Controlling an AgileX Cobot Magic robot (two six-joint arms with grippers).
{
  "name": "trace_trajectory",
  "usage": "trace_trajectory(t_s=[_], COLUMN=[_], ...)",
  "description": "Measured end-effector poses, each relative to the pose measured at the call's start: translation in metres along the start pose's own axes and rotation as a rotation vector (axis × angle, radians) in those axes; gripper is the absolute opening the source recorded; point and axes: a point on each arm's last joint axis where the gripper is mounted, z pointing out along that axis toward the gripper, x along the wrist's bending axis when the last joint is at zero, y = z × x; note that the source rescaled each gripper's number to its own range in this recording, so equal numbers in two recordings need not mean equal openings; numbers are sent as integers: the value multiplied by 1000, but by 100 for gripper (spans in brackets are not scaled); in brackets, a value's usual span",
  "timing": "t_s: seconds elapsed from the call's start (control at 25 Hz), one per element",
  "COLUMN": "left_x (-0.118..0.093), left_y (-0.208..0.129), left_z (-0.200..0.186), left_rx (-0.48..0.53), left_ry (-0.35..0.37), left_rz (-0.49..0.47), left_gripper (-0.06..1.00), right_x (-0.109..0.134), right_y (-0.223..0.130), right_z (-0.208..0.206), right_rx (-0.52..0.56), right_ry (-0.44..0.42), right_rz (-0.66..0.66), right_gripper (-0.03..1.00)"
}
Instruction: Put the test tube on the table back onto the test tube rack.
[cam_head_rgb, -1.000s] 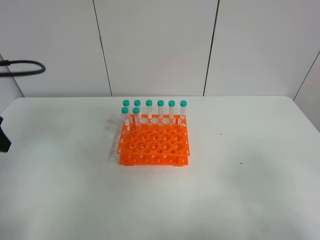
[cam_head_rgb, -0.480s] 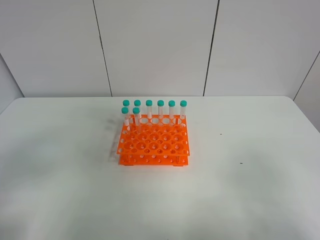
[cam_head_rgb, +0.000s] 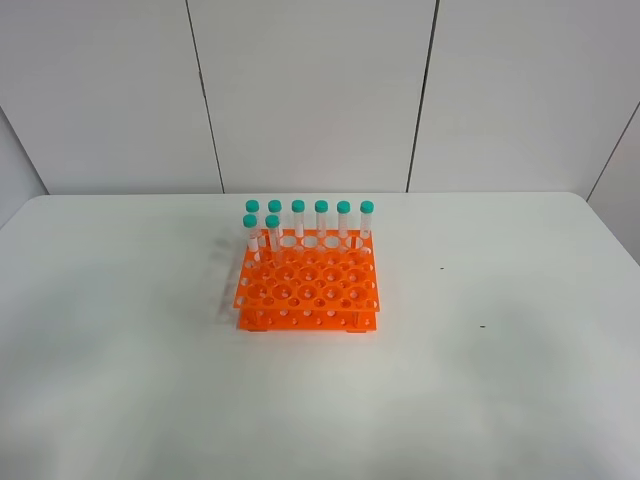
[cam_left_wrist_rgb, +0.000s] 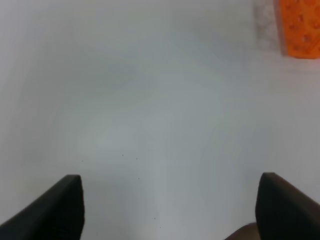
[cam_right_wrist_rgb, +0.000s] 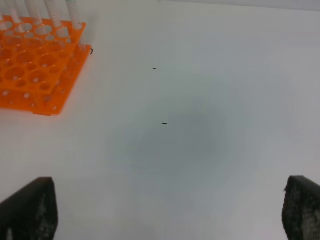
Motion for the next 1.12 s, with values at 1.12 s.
trace_trajectory(t_s=[1.12], left_x=[-1], left_y=[-15], left_z=[-23], left_rx=[-178], left_ry=[-13], left_rz=[16], left_gripper=[94], right_x=[0], right_y=[0], right_z=[0], right_rx=[0], right_ry=[3], right_rz=[2], right_gripper=[100])
